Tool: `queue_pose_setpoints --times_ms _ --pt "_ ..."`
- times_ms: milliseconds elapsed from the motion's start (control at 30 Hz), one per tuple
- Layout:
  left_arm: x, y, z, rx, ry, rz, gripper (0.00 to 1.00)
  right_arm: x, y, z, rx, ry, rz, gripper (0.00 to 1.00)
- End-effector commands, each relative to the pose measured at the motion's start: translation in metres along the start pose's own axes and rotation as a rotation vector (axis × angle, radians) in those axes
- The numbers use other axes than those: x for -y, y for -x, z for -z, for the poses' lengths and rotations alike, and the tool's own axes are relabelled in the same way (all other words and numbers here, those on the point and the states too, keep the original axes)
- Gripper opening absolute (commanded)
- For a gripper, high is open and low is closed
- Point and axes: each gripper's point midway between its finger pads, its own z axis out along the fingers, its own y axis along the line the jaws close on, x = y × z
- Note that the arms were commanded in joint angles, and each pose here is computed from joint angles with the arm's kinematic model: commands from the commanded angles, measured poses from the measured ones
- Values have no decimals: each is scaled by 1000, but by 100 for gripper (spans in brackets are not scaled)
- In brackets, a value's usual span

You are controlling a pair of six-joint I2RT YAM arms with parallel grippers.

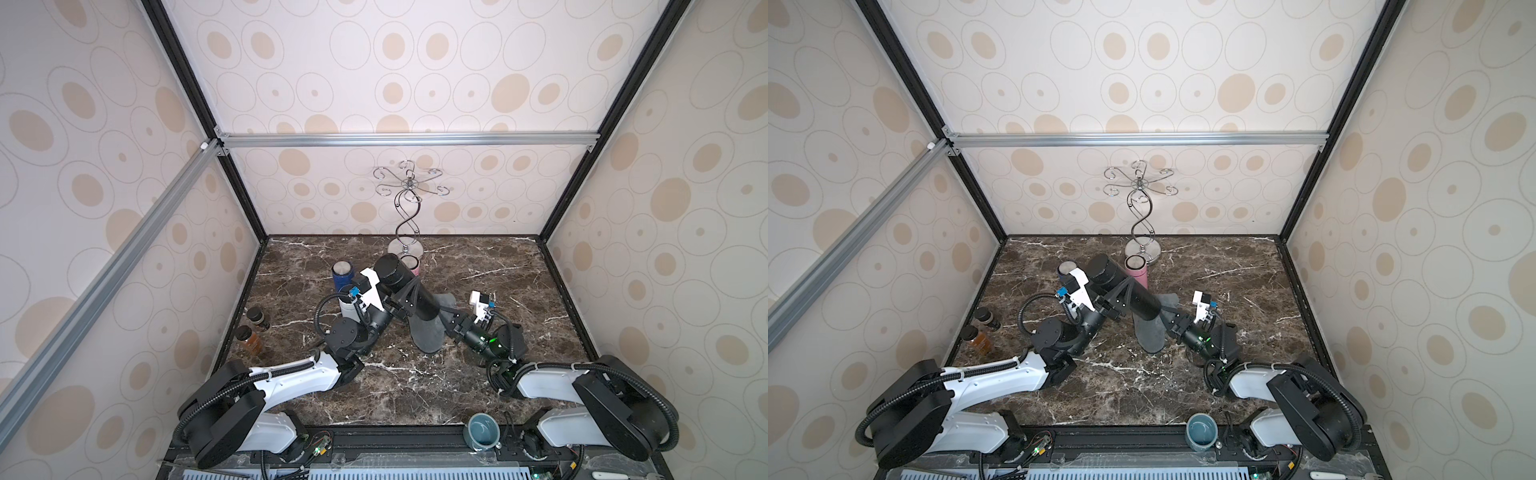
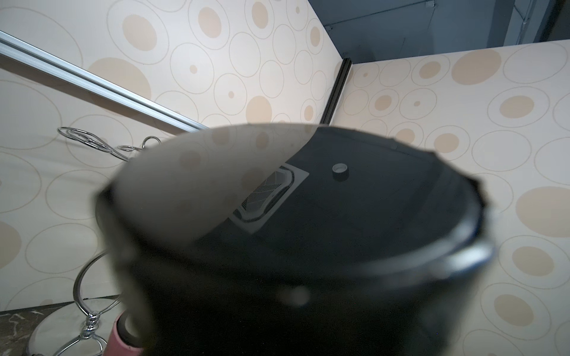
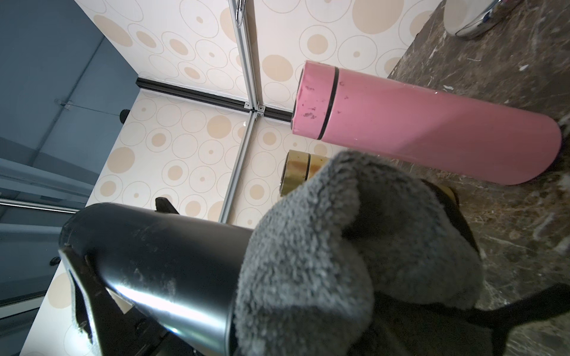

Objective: Wipe the surface of the thermos
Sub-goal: Wipe the dirt from the surface of the thermos.

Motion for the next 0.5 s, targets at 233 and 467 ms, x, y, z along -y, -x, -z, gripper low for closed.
queue_pose_setpoints --times_ms 233,467 --pt "6 26 -13 88 -13 -2 0 -44 -17 7 -95 139 -86 0" --pt "5 26 -14 82 -13 -6 0 -45 -18 22 -72 145 -64 0"
